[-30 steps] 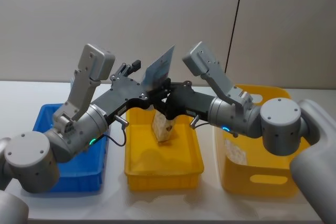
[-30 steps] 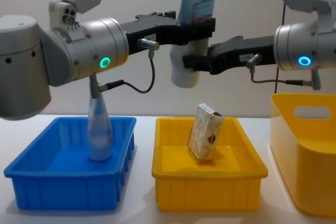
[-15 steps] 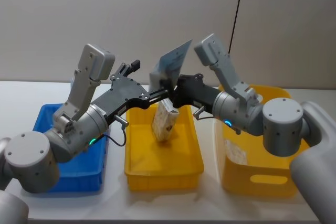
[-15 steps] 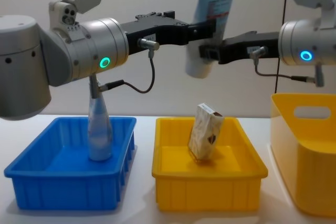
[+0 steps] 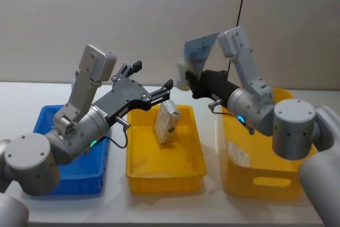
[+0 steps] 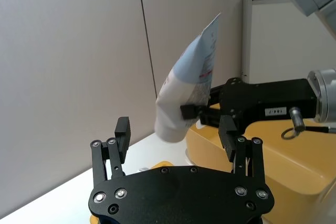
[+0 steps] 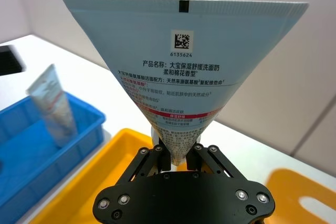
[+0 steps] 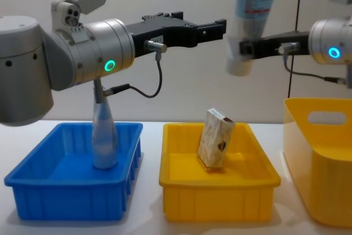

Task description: Bimanual collaborative sorting of washing and personal care products

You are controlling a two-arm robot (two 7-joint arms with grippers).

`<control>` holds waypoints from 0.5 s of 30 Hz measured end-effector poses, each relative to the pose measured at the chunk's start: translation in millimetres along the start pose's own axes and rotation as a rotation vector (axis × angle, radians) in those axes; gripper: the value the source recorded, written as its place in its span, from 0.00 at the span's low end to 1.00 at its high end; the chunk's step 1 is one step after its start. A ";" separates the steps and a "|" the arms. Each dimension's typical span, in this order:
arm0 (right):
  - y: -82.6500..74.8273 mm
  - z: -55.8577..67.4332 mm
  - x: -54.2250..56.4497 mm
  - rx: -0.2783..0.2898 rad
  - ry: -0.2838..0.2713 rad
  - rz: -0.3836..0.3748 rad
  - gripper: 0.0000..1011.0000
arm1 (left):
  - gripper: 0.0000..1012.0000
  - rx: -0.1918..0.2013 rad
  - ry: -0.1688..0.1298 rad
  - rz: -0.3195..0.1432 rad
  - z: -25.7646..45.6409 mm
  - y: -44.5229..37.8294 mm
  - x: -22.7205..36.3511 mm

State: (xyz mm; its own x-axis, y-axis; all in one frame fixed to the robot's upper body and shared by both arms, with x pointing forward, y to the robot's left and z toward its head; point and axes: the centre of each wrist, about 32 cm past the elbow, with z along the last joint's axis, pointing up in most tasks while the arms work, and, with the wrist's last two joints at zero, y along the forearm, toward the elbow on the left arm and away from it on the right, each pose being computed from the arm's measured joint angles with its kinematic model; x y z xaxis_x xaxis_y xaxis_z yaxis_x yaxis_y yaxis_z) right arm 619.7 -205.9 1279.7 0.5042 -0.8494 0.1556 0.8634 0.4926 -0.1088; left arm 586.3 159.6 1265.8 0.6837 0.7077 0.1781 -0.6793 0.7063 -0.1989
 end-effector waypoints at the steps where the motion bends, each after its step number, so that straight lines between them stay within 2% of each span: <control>1: -1.0 0.9 0.5 0.000 0.005 -0.011 0.13 | 0.99 0.000 0.000 0.000 0.0 0.0 0.0; 15: -24.8 4.6 5.7 -0.063 0.094 -0.227 0.11 | 0.99 0.000 0.000 0.000 0.0 0.0 0.0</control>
State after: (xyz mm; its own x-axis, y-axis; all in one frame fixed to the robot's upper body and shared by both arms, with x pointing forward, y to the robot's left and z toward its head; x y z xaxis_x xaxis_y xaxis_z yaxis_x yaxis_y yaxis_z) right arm 601.2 -222.1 1287.8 0.2909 -0.9524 0.0913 0.9503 0.2765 -0.1433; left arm 586.3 159.6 1265.8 0.6837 0.7077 0.1781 -0.6793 0.7064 -0.1989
